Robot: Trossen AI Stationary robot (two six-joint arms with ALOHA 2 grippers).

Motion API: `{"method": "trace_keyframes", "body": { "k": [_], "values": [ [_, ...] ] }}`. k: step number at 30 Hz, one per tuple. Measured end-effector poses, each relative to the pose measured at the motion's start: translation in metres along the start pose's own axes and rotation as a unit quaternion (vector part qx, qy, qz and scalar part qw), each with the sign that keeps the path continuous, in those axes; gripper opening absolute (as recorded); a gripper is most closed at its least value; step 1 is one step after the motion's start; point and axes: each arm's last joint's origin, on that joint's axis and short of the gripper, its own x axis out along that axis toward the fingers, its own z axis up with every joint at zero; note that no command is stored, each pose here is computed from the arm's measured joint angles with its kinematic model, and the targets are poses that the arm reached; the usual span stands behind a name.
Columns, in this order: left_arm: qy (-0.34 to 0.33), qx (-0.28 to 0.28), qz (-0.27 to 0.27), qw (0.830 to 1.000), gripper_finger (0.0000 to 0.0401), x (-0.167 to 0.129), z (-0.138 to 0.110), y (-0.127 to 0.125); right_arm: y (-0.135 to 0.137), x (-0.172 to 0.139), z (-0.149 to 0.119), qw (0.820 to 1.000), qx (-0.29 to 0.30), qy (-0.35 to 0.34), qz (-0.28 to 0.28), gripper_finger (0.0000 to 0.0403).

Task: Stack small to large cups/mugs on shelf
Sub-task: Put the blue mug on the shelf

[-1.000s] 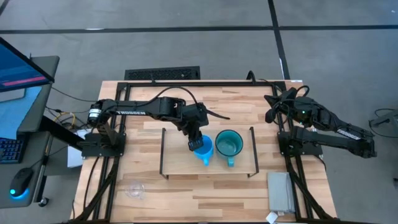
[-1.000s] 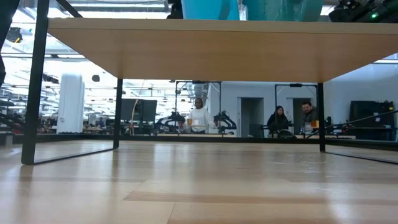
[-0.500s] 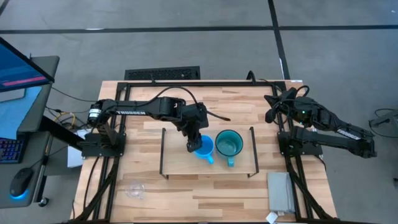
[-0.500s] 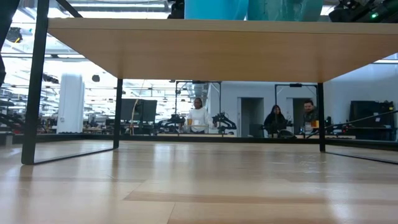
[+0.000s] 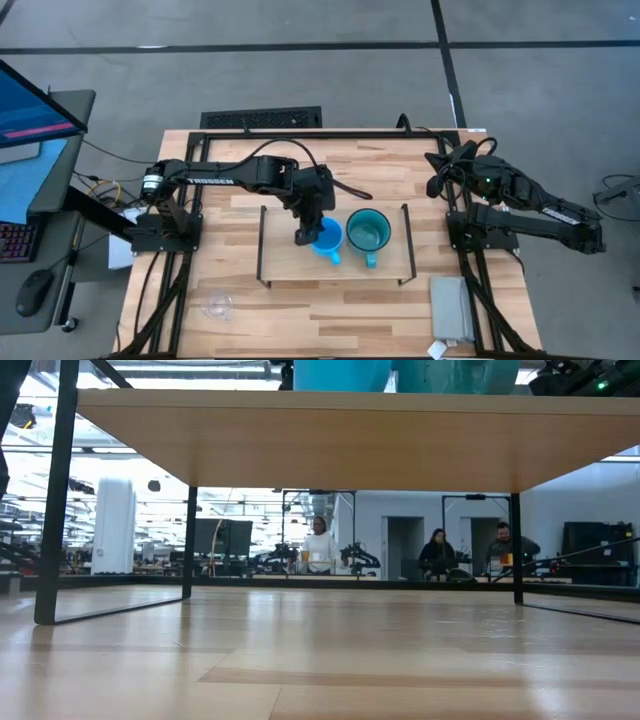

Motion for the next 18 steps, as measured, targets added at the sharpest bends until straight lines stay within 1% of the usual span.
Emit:
{"method": "trace_keyframes", "body": {
  "k": [4,9,13,18],
  "values": [
    [-0.001,0.030,0.000,1.000,0.0103,-0.0003,0.0001,-0.0001,0.0000,0.0000,0.0000,1.000,0.000,0.000,0.000,0.0018],
    [-0.008,0.025,0.000,1.000,0.0080,-0.0005,0.0017,0.0006,0.0000,0.0000,0.0000,1.000,0.000,0.000,0.000,0.0017],
    [-0.010,0.028,0.000,1.000,0.0077,-0.0005,0.0021,0.0006,0.0000,0.0000,0.0000,1.000,0.000,0.000,0.000,0.0019],
    [-0.011,0.024,0.004,1.000,0.0084,-0.0005,0.0023,0.0008,0.0000,0.0000,0.0000,1.000,0.000,0.000,0.000,0.0017]
  ]
}}
